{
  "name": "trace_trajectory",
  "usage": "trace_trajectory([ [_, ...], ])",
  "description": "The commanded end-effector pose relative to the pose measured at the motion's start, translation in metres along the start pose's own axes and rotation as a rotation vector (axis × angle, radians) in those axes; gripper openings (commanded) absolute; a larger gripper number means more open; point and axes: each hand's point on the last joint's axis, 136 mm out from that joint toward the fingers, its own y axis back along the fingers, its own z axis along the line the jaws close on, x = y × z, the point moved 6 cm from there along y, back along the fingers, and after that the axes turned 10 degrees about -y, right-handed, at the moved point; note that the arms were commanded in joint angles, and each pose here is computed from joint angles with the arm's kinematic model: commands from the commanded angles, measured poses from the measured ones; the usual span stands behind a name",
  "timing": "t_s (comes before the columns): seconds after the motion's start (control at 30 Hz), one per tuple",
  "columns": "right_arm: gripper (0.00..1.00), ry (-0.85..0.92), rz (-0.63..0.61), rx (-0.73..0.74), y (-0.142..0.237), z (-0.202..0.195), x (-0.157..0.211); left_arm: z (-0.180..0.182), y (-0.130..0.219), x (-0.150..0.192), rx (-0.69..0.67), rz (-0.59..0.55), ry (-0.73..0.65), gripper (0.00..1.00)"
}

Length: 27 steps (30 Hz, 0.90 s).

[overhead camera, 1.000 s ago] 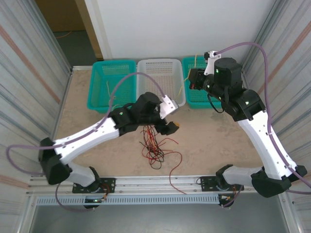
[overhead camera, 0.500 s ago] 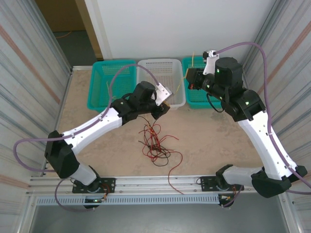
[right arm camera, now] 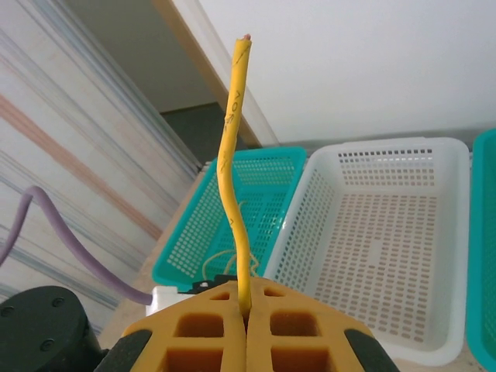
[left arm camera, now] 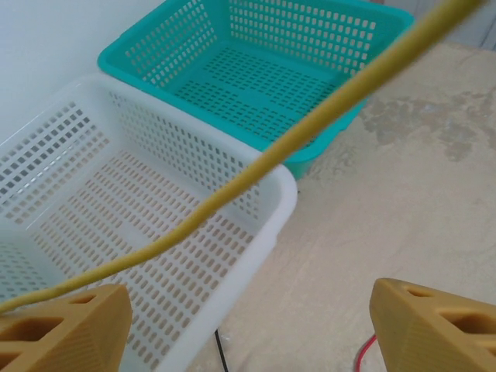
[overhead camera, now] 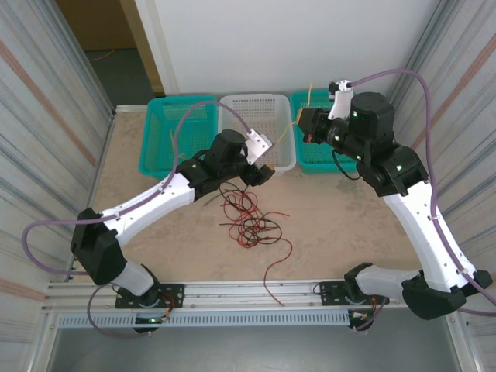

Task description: Untangle the cables

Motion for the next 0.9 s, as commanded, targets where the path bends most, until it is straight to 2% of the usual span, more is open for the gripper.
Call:
trace_trajectory([
  [0.0,0.06,-0.036,-0.018,-0.051,0.012,0.004,-0.007,0.014,0.020,-0.005,-0.072,-0.066,-0.018,0.85],
  [0.2,0.07,-0.043,-0.002,-0.067,0.014,0.006,-0.005,0.011,0.031,0.001,-0.073,-0.090,-0.073,0.93],
  [0.5,0.09,-0.050,-0.010,-0.018,0.018,-0.001,-0.004,0.024,0.041,-0.009,-0.136,-0.038,-0.087,0.88],
  [0.6,0.10,-0.057,0.009,0.031,0.013,-0.011,0.002,0.025,0.051,-0.008,-0.131,-0.048,-0.045,0.90],
  [0.73,0.11,-0.088,0.068,0.092,-0.002,-0.024,0.011,0.042,0.068,-0.003,-0.094,-0.072,0.105,0.89],
  [0.87,0.09,-0.124,0.191,0.113,-0.025,-0.028,0.014,0.051,0.090,-0.002,-0.048,-0.135,0.171,0.91],
])
